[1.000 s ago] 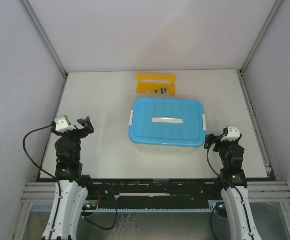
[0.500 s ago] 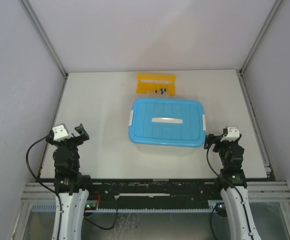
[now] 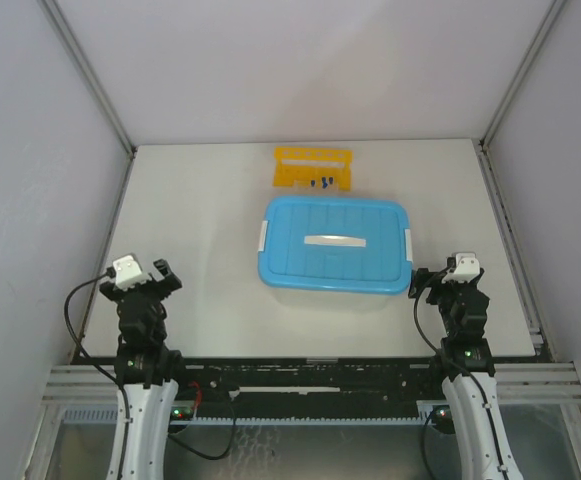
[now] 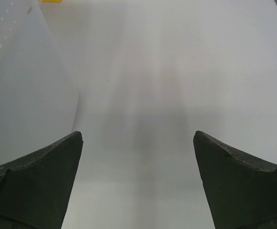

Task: Organize the chemistry lab equipment
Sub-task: Reset both arms

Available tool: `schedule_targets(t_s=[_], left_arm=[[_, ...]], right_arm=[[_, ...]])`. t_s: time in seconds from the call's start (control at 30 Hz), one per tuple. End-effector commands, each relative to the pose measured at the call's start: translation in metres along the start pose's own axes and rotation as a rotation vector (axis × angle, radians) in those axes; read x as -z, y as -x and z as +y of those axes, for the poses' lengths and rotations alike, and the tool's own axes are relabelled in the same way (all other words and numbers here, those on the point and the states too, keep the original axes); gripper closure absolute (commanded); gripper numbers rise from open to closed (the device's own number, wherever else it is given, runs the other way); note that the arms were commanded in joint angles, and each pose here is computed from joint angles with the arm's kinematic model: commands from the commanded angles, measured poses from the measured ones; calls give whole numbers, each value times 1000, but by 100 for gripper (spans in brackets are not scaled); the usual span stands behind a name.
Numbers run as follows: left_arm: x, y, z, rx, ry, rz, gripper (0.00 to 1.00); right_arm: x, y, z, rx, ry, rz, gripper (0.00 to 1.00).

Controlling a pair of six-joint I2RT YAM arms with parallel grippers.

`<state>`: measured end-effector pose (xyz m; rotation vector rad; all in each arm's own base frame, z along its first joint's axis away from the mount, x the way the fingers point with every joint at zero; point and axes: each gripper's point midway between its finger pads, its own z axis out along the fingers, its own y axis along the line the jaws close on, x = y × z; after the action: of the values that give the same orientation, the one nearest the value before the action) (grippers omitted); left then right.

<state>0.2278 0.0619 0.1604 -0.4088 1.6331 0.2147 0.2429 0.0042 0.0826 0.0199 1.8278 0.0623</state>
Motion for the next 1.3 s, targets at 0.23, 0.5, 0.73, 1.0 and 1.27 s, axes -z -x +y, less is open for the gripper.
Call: schedule_targets(t_s=[0.23, 0.5, 0.73, 1.0, 1.27], left_arm=[[1, -28, -6, -98, -73, -83, 0], [-12, -56, -18, -106, -132, -85, 0], [-13, -57, -21, -117, -150, -72, 0], [-13, -57, -21, -116, -147, -73, 0], [-13, -58, -21, -116, -147, -70, 0]], right_arm=[[-2, 6, 1, 4, 6, -27, 0], [-2, 6, 1, 4, 5, -29, 0], [-2, 6, 1, 4, 6, -29, 0], [-2, 6, 1, 4, 5, -27, 0], [-2, 6, 1, 4, 6, -28, 0]])
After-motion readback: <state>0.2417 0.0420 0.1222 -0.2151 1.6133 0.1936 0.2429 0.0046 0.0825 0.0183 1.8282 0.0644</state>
